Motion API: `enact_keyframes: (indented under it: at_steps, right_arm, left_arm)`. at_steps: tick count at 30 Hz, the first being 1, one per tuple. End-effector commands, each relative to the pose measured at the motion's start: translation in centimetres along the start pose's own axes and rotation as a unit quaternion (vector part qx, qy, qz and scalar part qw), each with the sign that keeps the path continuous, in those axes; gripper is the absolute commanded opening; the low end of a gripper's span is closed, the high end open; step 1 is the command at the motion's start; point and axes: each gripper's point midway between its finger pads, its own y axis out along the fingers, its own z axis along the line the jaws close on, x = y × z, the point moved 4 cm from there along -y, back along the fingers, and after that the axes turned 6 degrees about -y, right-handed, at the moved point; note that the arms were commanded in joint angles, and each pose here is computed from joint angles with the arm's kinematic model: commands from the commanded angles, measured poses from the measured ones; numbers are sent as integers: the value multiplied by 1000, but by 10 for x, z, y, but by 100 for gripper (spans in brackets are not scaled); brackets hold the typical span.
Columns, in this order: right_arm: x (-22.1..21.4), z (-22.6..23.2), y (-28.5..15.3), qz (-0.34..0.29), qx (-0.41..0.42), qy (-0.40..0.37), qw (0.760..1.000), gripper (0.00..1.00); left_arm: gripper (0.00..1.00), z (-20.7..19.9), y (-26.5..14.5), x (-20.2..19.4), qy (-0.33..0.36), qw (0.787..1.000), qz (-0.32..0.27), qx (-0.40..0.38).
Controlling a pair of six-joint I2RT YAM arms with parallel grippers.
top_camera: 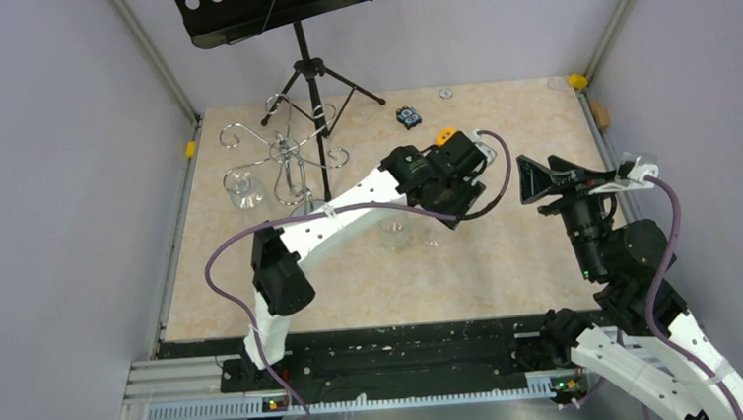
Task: Take the wine glass off the wine glass rack
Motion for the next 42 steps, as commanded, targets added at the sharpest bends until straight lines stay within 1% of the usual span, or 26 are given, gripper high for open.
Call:
enact_keyframes:
  at_steps: [1, 5, 7, 12, 16, 17, 19, 21, 23, 25, 28, 31, 36, 38, 40, 42]
  right_arm:
    - [8, -1, -1, -16, -4, 9, 1000, 66]
    - [14, -7, -3, -27, -22, 15, 999, 66]
    - [17, -9, -5, -35, -27, 19, 999, 66]
    - [19, -10, -6, -40, -32, 22, 998, 66]
    - [16, -10, -4, -38, -31, 24, 999, 66]
    - [16, -9, -4, -38, -30, 24, 999, 66]
    - [16, -8, -3, -39, -27, 25, 999, 66]
    - [15, -7, -1, -38, -25, 25, 999, 66]
    - [14, -5, 0, -35, -23, 25, 999, 66]
    - [11, -4, 2, -32, -21, 26, 999, 66]
    - [9, -3, 3, -28, -20, 25, 999, 66]
    - [8, -3, 4, -26, -21, 22, 999, 66]
    - [8, -3, 4, -26, -22, 20, 999, 66]
    - [7, -3, 4, -25, -22, 19, 999, 66]
    - [6, -4, 4, -24, -22, 20, 999, 66]
    - [6, -3, 4, -24, -21, 21, 999, 66]
  left_arm:
    - [59, 5, -62, 34, -12, 995, -96, -29]
    - [68, 15, -100, 47, -31, 986, -153, -55]
    - [71, 22, -119, 51, -39, 981, -181, -58]
    - [73, 44, -176, 55, -63, 965, -253, -40]
    - [75, 55, -228, 50, -89, 941, -323, -38]
    - [76, 61, -246, 45, -97, 932, -347, -33]
    - [78, 75, -266, 38, -120, 918, -378, -8]
    - [80, 94, -279, 29, -149, 906, -396, 27]
    - [81, 116, -287, 21, -182, 894, -405, 55]
    - [81, 137, -289, 13, -217, 887, -402, 62]
    - [82, 165, -288, 0, -245, 884, -389, 81]
    - [82, 189, -294, -10, -271, 875, -388, 105]
    - [84, 226, -306, -27, -320, 848, -395, 153]
    - [85, 238, -308, -32, -342, 840, -395, 146]
    - [85, 240, -306, -32, -356, 840, -396, 103]
    - [85, 250, -304, -35, -381, 831, -396, 82]
